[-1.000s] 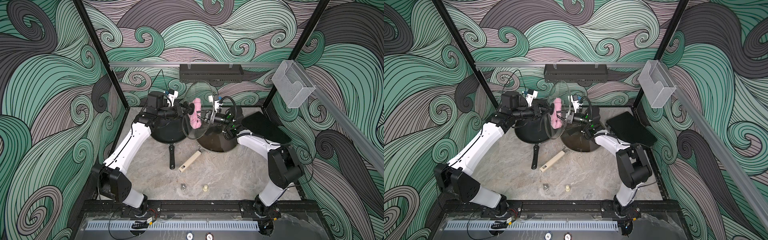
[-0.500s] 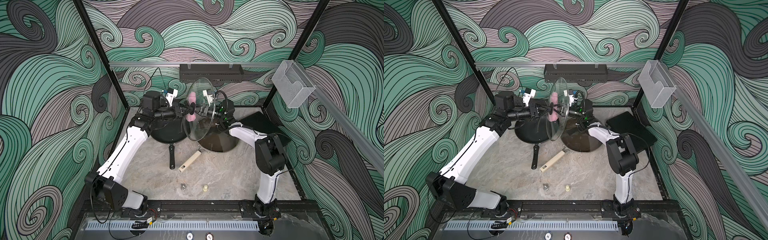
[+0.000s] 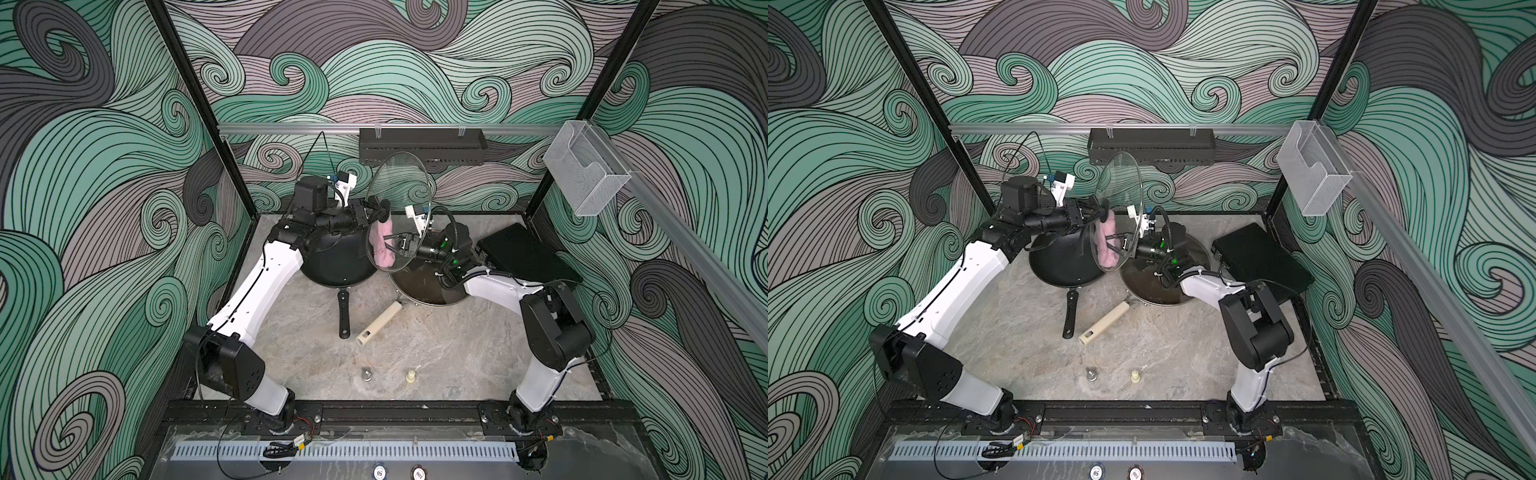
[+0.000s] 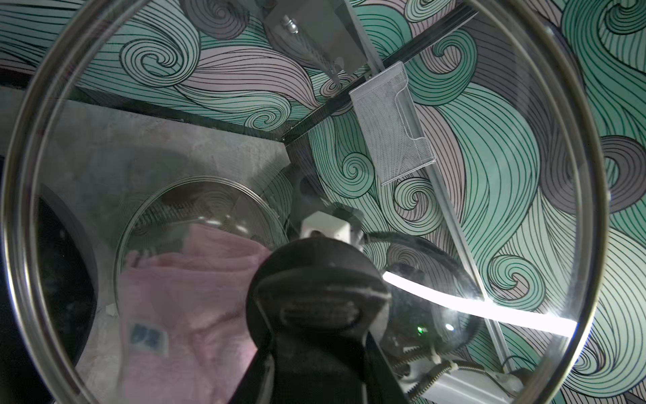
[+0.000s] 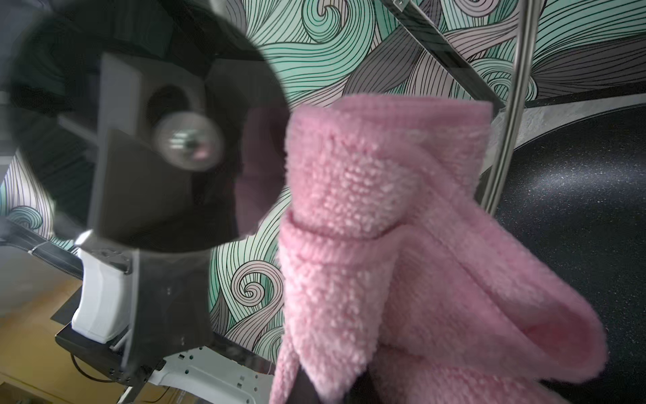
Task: Wipe the pot lid with a cloth
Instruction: Wipe the pot lid.
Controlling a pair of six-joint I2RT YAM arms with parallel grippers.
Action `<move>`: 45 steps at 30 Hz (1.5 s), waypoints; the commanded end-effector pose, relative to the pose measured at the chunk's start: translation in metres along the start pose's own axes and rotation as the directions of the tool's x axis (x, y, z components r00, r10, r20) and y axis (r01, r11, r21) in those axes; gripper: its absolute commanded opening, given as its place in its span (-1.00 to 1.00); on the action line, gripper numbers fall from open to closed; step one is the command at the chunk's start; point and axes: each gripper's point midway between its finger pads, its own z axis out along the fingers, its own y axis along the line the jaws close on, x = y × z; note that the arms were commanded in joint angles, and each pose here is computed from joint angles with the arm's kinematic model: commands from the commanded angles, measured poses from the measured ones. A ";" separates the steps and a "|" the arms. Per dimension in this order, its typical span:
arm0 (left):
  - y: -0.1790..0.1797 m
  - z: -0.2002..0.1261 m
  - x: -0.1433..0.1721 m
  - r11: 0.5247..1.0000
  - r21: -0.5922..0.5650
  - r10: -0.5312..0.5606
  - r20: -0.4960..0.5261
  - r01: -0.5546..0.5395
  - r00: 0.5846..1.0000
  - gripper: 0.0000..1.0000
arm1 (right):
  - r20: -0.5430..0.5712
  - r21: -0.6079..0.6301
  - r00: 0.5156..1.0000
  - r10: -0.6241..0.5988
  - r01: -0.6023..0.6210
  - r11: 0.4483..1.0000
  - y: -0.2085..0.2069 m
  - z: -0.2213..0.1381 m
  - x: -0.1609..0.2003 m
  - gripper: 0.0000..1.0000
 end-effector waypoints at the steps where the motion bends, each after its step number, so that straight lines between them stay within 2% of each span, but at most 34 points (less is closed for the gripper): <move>1: -0.044 -0.021 -0.031 0.980 0.071 0.176 0.145 -0.188 0.974 -1.00 | 0.046 -0.074 0.996 -0.082 0.085 0.994 0.044 -0.007 -0.011 -1.00; 18: -0.012 -0.032 -0.016 0.986 -0.007 0.166 0.114 -0.166 0.980 -1.00 | 0.126 -0.028 0.969 -0.213 0.218 0.976 0.095 -0.040 -0.039 -1.00; 20: -0.012 -0.031 -0.011 0.987 0.005 0.162 0.098 -0.164 0.982 -1.00 | 0.130 -0.013 0.962 -0.240 0.244 0.970 0.099 -0.043 -0.044 -1.00; 21: -0.024 -0.040 -0.011 0.982 0.025 0.182 0.110 -0.186 0.977 -1.00 | 0.129 0.002 0.959 -0.252 0.254 0.967 0.099 -0.044 -0.046 -1.00; 24: -0.028 -0.042 -0.003 0.979 0.054 0.190 0.092 -0.195 0.978 -1.00 | 0.120 0.052 0.951 -0.286 0.281 0.958 0.096 -0.044 -0.052 -1.00; 29: -0.037 -0.043 0.014 0.973 0.106 0.202 0.047 -0.206 0.978 -1.00 | 0.113 0.066 0.942 -0.317 0.311 0.948 0.092 -0.037 -0.067 -1.00; 45: -0.075 -0.063 0.058 0.950 0.233 0.224 -0.042 -0.209 0.974 -1.00 | 0.136 0.027 0.950 -0.279 0.278 0.960 0.047 0.008 -0.118 -1.00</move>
